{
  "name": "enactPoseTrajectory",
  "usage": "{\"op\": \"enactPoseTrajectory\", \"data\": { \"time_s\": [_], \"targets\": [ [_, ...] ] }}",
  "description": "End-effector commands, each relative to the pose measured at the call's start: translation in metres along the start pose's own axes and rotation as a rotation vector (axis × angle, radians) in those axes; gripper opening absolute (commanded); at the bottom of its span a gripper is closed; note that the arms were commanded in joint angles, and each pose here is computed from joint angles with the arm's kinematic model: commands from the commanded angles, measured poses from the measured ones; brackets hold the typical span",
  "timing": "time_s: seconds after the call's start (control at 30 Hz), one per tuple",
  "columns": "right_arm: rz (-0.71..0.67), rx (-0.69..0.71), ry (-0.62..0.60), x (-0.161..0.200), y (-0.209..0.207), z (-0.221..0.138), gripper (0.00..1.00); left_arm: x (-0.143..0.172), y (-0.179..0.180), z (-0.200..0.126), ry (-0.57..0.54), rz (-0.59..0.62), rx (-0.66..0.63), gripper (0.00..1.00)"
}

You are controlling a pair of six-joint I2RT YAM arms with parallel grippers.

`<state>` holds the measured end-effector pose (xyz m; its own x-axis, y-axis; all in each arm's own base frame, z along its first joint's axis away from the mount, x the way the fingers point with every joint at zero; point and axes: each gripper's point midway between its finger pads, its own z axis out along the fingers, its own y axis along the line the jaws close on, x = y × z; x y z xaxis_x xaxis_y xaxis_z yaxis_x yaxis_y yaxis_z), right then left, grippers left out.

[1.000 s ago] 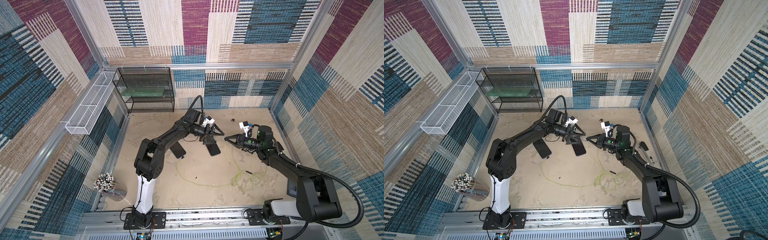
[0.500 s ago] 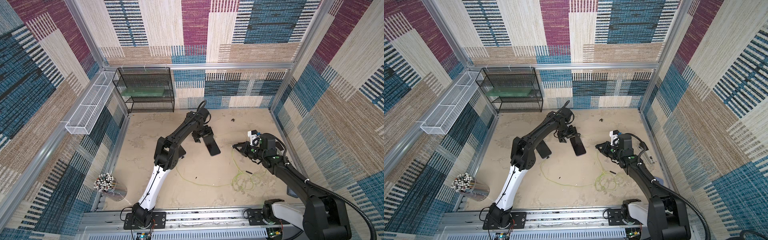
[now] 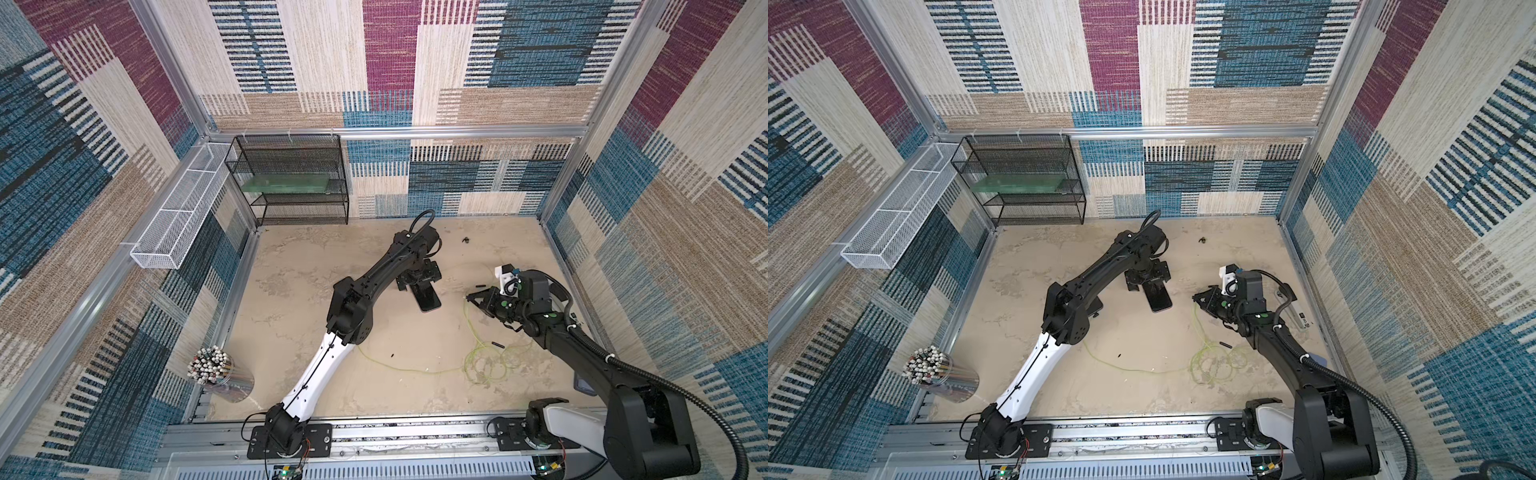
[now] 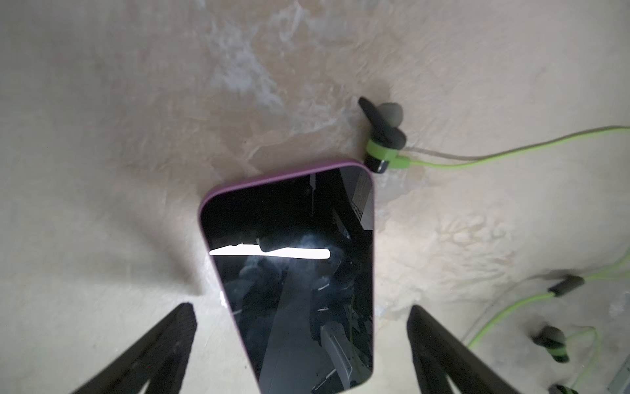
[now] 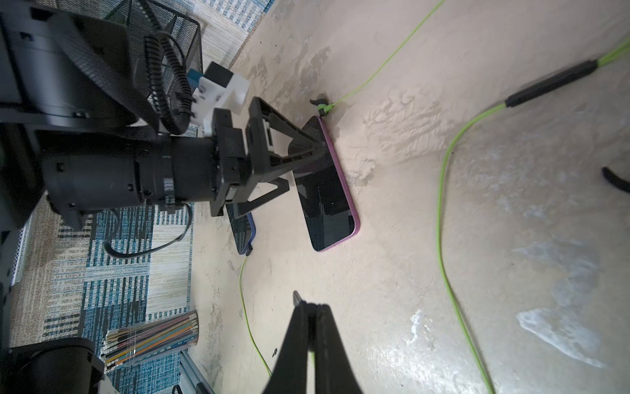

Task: Plug wired earphones into phones
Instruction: Move the phone to the center of the board.

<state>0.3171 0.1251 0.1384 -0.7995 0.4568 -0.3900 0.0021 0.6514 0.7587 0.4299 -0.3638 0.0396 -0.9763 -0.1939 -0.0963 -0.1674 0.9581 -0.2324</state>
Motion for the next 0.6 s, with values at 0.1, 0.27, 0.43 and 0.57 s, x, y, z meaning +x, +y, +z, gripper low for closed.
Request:
{"op": "enactPoseTrajectory", "data": {
  "time_s": [0.1, 0.27, 0.43, 0.57],
  "targets": [
    [-0.062, 0.034, -0.052, -0.022, -0.001, 0.010, 0.00, 0.006, 0.009, 0.013, 0.004, -0.023, -0.058, 0.98],
    [-0.056, 0.030, -0.066, -0.041, -0.007, 0.035, 0.00, 0.003, 0.002, 0.014, -0.007, -0.024, -0.027, 0.99],
    [-0.067, 0.024, -0.058, -0.040, -0.001, 0.041, 0.00, 0.013, 0.015, 0.028, 0.035, -0.007, -0.079, 1.00],
    [-0.053, 0.017, -0.058, -0.033, -0.004, 0.039, 0.00, 0.027, 0.030, 0.041, 0.062, 0.026, -0.168, 0.98]
  ]
}}
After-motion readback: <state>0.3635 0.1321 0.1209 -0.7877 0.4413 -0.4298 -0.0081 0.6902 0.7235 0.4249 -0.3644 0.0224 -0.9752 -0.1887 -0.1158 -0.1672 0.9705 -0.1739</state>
